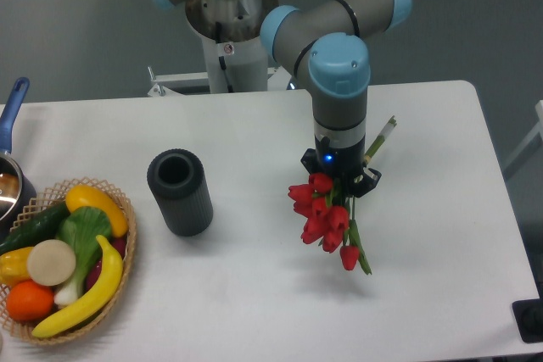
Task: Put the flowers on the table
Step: 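Lower the held red tulips toward the table surface with the gripper, then open the gripper to release the tulips onto the table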
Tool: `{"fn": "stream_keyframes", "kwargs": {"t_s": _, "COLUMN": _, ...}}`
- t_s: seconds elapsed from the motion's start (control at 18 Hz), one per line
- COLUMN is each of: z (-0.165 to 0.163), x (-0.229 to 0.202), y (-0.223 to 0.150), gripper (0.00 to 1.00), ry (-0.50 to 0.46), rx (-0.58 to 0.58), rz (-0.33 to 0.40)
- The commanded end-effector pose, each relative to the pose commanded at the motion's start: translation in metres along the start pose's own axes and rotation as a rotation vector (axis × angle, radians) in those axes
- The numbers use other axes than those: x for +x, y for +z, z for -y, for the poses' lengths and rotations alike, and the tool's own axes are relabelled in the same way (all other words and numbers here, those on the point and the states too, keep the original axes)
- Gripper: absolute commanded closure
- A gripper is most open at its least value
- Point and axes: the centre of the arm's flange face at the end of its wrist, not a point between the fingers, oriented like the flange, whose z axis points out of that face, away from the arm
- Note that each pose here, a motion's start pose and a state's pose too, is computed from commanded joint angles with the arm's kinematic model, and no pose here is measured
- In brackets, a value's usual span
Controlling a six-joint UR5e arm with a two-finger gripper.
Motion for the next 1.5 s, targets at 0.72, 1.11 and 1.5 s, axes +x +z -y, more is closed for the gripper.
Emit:
{"fn": "stream_keyframes", "kwargs": {"t_s": 0.72, "z": 0.01, "x": 0.017, "y": 0.043, "gripper": 0.52, "ry": -0.043, "rx": -0.022, "rz": -0.075}}
{"fn": "stream_keyframes", "kwargs": {"t_s": 1.11, "z": 0.01, "x": 0.014, "y": 0.038, "gripper": 0.0, "ry": -0.075, "rx": -0.008, "rz": -0.049}}
{"fn": "stream_keyframes", "kwargs": {"t_s": 1.5, "z": -0.03, "x": -0.024, "y": 0.027, "gripper": 0.0, "ry": -0.144, "rx": -0.003, "rz": -0.001}}
